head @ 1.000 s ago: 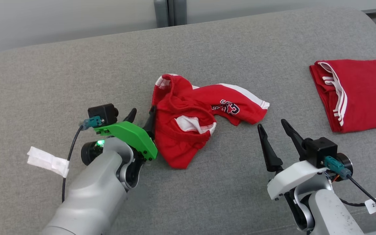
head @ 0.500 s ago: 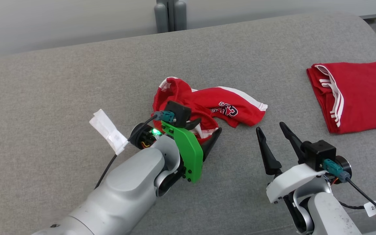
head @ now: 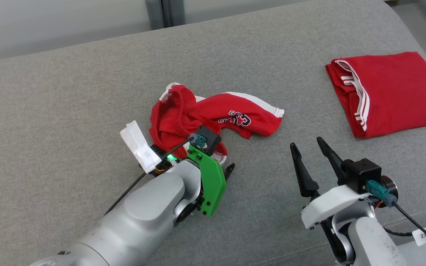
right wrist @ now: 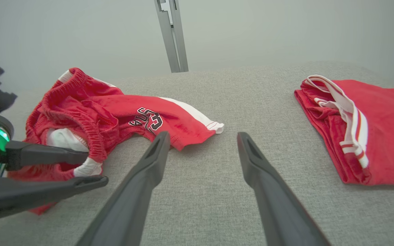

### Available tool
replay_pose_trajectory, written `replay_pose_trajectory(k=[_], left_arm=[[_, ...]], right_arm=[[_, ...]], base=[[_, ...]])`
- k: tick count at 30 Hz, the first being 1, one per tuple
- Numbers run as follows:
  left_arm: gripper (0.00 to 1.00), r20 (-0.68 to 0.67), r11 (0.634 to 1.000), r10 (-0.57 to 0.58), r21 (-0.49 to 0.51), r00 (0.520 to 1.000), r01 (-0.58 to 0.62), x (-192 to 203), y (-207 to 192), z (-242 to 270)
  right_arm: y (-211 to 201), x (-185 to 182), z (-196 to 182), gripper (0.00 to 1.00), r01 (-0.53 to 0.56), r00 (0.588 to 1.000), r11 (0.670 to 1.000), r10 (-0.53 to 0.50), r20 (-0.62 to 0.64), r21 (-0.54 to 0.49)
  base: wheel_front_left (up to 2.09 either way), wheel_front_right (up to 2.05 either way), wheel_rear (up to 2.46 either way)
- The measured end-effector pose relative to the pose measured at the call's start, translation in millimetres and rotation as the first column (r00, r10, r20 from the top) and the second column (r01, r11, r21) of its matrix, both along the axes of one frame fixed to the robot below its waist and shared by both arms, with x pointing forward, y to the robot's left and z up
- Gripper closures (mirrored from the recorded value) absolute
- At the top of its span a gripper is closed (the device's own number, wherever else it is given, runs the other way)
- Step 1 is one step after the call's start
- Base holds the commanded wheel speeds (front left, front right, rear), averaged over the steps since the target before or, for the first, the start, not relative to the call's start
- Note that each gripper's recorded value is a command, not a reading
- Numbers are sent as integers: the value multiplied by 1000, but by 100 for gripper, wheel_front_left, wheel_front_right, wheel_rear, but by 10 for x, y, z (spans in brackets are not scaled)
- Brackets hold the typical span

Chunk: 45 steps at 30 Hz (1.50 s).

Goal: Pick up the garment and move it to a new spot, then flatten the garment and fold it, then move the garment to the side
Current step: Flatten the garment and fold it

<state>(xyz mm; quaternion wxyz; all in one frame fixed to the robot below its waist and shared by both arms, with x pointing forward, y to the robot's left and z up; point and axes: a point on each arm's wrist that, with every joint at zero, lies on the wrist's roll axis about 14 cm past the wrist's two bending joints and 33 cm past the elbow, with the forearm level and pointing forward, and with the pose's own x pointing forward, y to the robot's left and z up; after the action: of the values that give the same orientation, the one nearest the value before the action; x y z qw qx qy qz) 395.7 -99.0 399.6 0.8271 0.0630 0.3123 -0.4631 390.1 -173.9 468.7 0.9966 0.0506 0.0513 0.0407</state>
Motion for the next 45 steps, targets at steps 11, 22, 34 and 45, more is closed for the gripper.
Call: replay_pose_trajectory(k=[11, 22, 34, 45], left_arm=[[100, 48, 988, 95, -129, 994, -88, 201, -92, 307], [100, 293, 658, 209, -748, 933, 87, 510, -438, 2712], [100, -117, 855, 182, -472, 976, -216, 226, 199, 974], [100, -34, 887, 434, -163, 900, -433, 307, 1415, 198]], right_arm=[[-68, -41, 36, 0, 22, 1000, 1000, -22, 12, 4], [39, -7, 119, 0, -10, 999, 1000, 10, 33, 3], [170, 63, 61, 0, -47, 999, 999, 47, 19, 12], [474, 195, 30, 0, -136, 991, 991, 136, 9, 15]], base=[[0, 0, 0], [0, 0, 0], [0, 0, 0], [0, 0, 0]])
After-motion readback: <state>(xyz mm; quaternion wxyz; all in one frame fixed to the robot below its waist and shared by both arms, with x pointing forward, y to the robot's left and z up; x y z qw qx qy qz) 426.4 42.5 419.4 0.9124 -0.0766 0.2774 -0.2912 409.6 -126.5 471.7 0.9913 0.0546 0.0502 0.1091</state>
